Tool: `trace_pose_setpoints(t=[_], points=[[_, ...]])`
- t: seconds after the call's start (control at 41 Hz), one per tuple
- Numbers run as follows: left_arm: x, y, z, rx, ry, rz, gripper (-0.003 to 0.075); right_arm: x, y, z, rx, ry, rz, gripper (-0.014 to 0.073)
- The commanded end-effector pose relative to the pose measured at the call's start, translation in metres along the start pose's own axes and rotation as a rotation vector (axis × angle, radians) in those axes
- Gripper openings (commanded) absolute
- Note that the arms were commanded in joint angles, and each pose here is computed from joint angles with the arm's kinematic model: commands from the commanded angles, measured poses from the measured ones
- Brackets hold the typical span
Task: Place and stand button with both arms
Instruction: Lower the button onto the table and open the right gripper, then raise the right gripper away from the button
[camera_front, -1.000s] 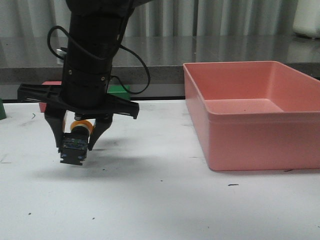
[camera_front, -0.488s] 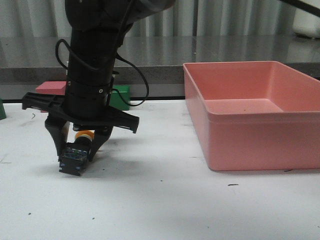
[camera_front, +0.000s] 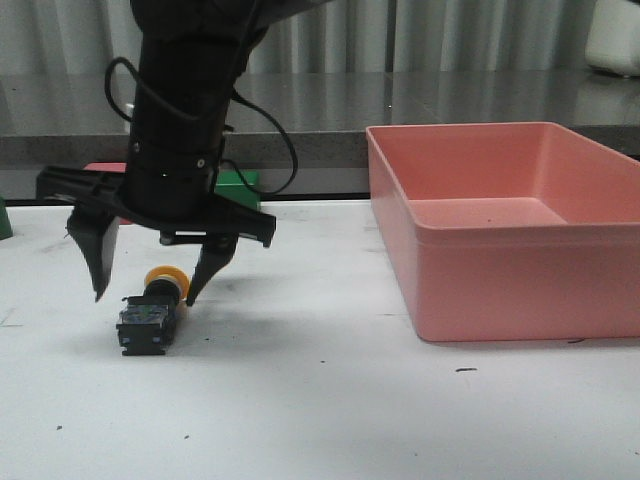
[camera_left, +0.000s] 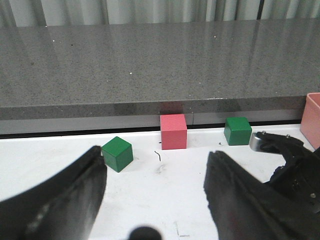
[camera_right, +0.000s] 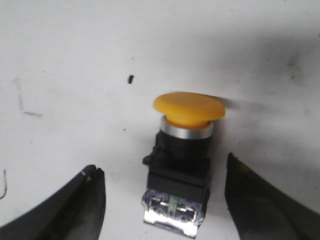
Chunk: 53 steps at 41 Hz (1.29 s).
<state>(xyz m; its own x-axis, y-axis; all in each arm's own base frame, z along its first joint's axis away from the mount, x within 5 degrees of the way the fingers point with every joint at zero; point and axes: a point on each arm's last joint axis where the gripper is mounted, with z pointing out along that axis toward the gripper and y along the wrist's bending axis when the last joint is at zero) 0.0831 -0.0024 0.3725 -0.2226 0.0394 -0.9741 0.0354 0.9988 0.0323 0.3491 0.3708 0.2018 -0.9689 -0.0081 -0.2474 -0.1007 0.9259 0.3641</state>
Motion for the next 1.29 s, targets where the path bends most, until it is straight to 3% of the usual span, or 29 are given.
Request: trace_pose_setpoints(t=[0.0, 0.195, 0.317, 0.585, 0.78, 1.268], points=[[-0.017, 0.000, -0.002, -0.002, -0.099, -0.012, 0.0418, -0.013, 0.021, -0.081, -0.101, -0.165, -0.208, 0.0528], [-0.017, 0.000, -0.002, -0.002, -0.099, -0.012, 0.0418, -0.004, 0.026, -0.145, -0.074, -0.252, -0.611, 0.0522], [-0.017, 0.000, -0.002, -0.002, -0.099, -0.012, 0.0418, 0.009, 0.018, -0.187, -0.055, -0.274, -0.788, 0.0522], [-0.017, 0.000, -0.002, -0.002, -0.099, -0.012, 0.0418, 0.047, -0.021, -0.257, 0.032, -0.360, -0.854, 0.0522], [-0.017, 0.000, -0.002, -0.002, -0.099, -0.012, 0.0418, 0.089, -0.058, -0.289, 0.007, -0.437, -0.860, 0.0522], [-0.017, 0.000, -0.002, -0.002, -0.099, -0.012, 0.0418, 0.171, -0.136, -0.306, -0.019, -0.495, -0.862, 0.0522]])
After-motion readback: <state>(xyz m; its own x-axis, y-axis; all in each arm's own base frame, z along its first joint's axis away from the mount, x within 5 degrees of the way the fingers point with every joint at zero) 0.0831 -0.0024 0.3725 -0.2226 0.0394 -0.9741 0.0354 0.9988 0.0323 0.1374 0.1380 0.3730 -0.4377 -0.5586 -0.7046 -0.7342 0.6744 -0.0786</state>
